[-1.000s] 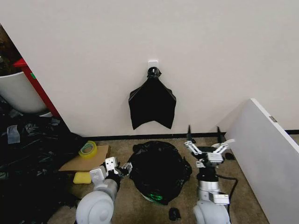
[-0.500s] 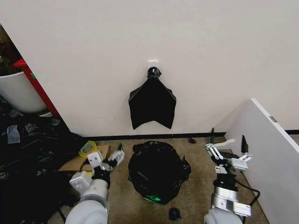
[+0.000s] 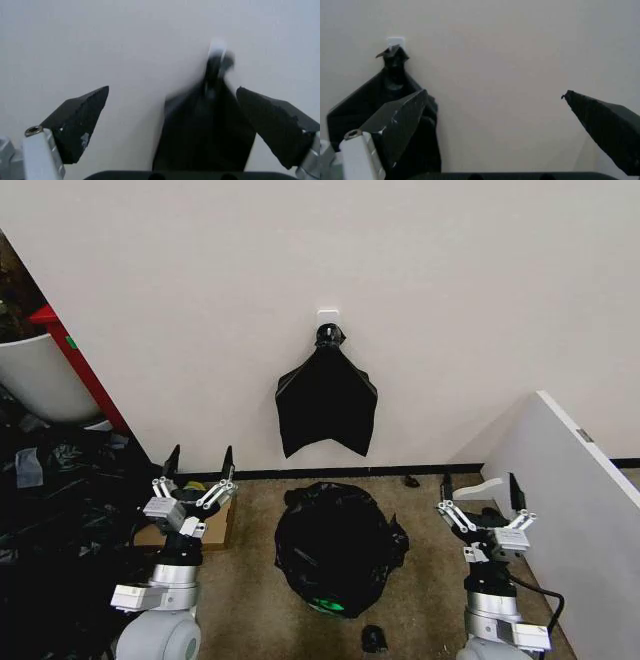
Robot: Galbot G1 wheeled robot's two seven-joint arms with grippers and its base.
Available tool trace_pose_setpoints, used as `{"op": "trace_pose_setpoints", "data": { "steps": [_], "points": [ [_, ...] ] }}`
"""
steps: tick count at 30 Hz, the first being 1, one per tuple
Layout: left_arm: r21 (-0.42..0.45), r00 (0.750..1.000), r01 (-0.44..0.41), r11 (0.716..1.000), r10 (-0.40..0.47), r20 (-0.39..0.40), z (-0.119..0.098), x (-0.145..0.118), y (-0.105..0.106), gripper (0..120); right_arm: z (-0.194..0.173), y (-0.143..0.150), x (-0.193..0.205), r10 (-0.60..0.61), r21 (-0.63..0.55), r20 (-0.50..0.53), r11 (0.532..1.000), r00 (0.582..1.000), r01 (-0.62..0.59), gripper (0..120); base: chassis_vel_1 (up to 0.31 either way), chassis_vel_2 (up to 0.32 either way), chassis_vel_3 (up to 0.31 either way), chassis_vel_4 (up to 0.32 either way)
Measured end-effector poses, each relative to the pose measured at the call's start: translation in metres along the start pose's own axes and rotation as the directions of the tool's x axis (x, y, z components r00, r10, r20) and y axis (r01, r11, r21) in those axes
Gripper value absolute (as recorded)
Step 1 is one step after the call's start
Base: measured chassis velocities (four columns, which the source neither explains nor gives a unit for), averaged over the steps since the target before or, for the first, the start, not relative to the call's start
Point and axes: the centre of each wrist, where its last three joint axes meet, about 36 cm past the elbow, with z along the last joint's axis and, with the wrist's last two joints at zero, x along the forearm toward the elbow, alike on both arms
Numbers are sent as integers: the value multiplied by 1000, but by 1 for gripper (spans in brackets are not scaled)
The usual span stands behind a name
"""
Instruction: Place the garbage bag over the trash bin.
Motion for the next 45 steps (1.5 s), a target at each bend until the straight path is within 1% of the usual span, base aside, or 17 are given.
{"op": "trace_pose_setpoints", "data": {
  "steps": [1, 2, 4, 9, 10, 18, 24, 27, 30, 35, 41, 42, 44, 45],
  "points": [
    [0, 1000, 0, 1000, 0, 0, 0, 0, 0, 100, 0, 0, 0, 0, 0, 0, 1000, 1000, 0, 100, 0, 0, 0, 0],
    [-1, 998, 19, 1000, -19, -60, 0, 4, -5, 100, 0, 3, -2, -3, -8, -4, 1000, 1000, 3, 100, 0, 0, 0, 0],
    [-1, 989, 27, 1000, -27, -142, 1, 10, -10, 100, 0, 8, -4, -3, -21, -3, 1000, 1000, 3, 100, 0, 0, 0, 0],
    [-5, 984, 19, 1000, -20, -176, 1, 14, -12, 100, 0, 11, -6, -3, -28, 0, 1000, 1000, 3, 100, 0, 0, 0, 0],
    [-7, 983, 6, 1000, -7, -185, -1, 17, -14, 100, 0, 12, -6, -2, -32, 2, 999, 1000, 3, 100, 0, 0, 0, 0],
    [13, 985, -1, 1000, 3, -174, -10, 18, -16, 100, 1, 7, -5, -5, -20, -1, 1000, 1000, 5, 100, 0, 0, 0, 0],
    [10, 988, 0, 1000, 2, -156, -11, 18, -14, 100, 2, 7, -4, 34, 12, -43, 999, 999, -34, 100, 0, 0, 0, 0],
    [7, 987, -1, 1000, 2, -161, -8, 19, -14, 100, 4, 7, -4, 43, 14, -51, 999, 998, -43, 100, 0, 0, 0, 0],
    [-4, 983, -1, 1000, 1, -182, 0, 22, -13, 100, 8, 8, -6, 44, 13, -50, 999, 998, -44, 100, 0, 0, 0, 0],
    [1, 983, -1, 1000, 2, -183, 0, 22, -15, 100, 9, 9, -8, 43, 9, -44, 999, 998, -42, 100, 0, 0, 0, 0],
    [4, 987, -7, 1000, 7, -160, -8, 18, -17, 100, 11, 11, -9, 39, 2, -42, 999, 998, -39, 100, 0, 0, 0, 0],
    [23, 988, -4, 1000, 8, -153, -14, 15, -19, 100, 10, 14, -9, 36, -17, -47, 999, 998, -37, 100, 0, 0, 0, 0],
    [31, 989, -3, 1000, 8, -150, -16, 14, -20, 100, 10, 14, -10, 35, -22, -48, 999, 998, -36, 100, 0, 0, 0, 0],
    [55, 990, -1, 998, 9, -141, -23, 11, -22, 100, 8, 17, -11, 32, -37, -51, 999, 998, -34, 100, 0, 0, 0, 0]
  ]
}}
